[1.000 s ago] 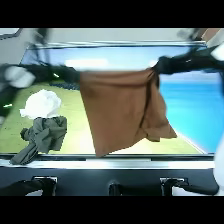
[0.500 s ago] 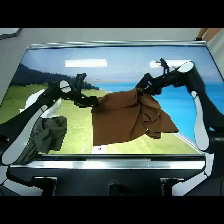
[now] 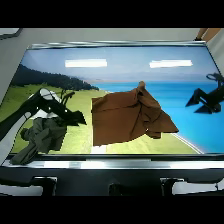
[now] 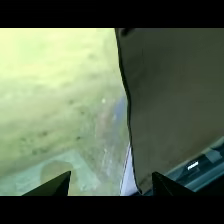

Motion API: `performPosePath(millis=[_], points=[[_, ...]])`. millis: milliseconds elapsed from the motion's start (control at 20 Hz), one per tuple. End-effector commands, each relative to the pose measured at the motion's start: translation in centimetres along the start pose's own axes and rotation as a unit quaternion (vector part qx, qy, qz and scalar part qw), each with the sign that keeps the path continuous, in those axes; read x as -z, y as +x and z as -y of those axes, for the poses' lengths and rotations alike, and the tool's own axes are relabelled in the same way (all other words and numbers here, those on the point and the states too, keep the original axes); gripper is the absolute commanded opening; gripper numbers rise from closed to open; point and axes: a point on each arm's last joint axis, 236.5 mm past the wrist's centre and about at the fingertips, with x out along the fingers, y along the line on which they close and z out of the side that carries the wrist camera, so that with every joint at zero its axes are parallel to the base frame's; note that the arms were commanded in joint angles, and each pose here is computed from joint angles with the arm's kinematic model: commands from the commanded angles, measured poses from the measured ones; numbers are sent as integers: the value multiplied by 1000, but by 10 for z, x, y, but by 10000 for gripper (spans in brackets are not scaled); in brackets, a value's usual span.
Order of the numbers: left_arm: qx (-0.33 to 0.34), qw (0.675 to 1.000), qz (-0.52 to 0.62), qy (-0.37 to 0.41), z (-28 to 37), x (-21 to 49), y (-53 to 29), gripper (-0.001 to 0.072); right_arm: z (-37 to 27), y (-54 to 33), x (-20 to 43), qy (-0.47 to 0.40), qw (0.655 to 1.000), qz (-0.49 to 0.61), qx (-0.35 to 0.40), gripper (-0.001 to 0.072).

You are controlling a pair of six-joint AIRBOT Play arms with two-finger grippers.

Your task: Fold the shirts.

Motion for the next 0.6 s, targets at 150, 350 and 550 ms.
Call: performPosePath(millis=[150,350,550], points=[[105,993,-6,-50,34,49,77,593,50,50,54,71,994,-81,27,634],[88,995,-21,-35,43,56,104,507,57,76,64,53,994,-93,24,635],[82,994,7,-73,40,41,105,182,52,108,62,27,997,-74,-8,681]])
